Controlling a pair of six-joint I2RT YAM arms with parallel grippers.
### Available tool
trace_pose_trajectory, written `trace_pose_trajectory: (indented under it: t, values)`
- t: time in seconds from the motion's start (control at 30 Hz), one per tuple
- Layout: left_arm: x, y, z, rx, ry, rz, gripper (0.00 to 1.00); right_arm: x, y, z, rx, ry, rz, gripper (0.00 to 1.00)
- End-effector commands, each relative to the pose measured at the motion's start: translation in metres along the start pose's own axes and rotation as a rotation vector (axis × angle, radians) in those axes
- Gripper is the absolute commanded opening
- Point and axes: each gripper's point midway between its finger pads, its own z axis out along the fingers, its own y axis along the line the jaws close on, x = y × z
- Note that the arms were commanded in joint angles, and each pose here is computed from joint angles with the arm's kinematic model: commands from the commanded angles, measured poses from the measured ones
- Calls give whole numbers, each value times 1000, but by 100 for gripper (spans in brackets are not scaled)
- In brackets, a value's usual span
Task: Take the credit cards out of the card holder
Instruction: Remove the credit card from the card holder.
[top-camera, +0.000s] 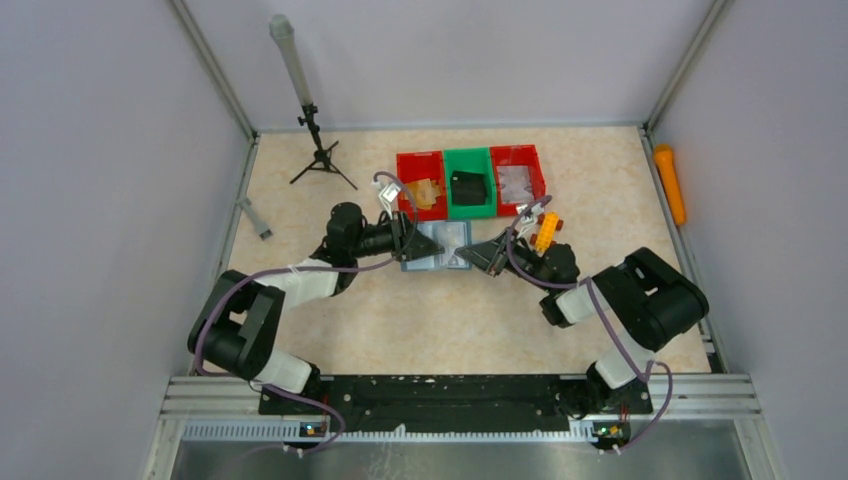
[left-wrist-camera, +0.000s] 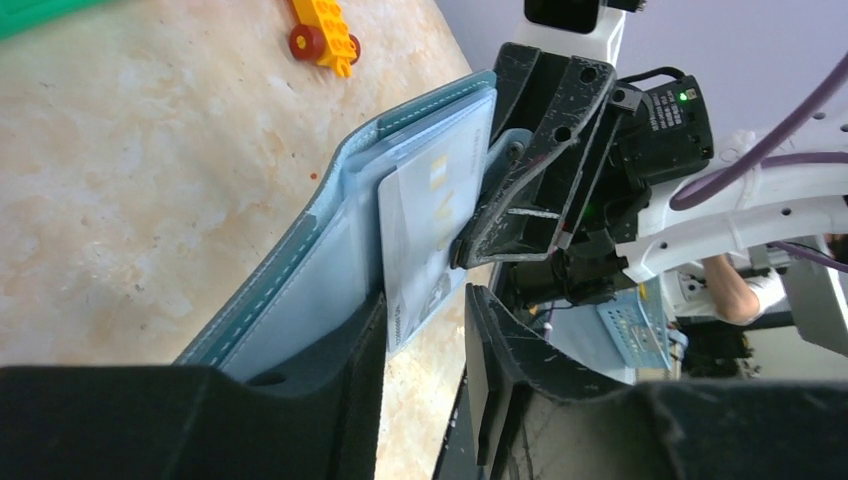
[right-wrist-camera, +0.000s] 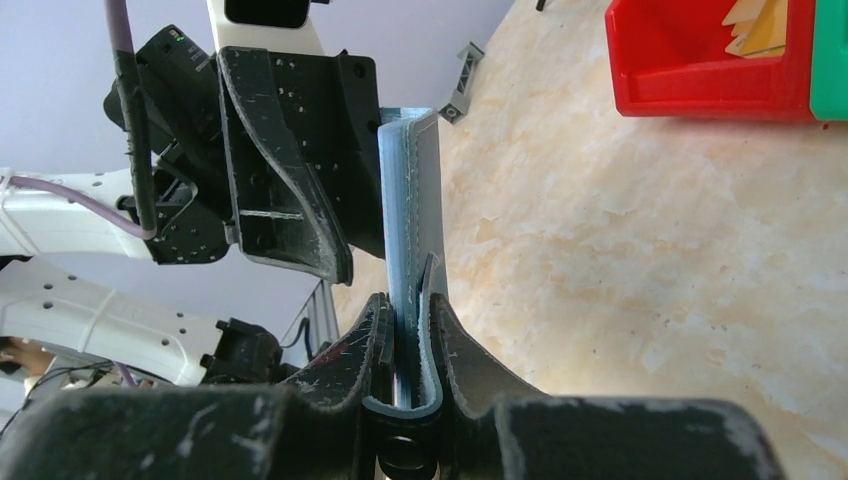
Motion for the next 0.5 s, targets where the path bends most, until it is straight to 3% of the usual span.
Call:
trace_pose_trajectory:
  t: [0.0, 0.1, 0.2, 0.3, 0.47]
  values:
    - [-11, -10, -1, 85, -37, 10, 41, -20, 67, 3, -281, -62, -86, 0]
    - [-11, -5, -1, 62, -37, 7, 46, -21, 70, 3, -289, -64, -88, 0]
    - [-11, 3, -1, 13, -34, 10, 43, -20, 72, 2, -295, -62, -91, 0]
    - [-10, 6, 1, 12, -27, 6, 33, -19, 74, 2, -304, -57, -93, 0]
    - [-10, -14, -1, 127, -33, 10, 4, -16, 77, 4, -316, -43, -95, 0]
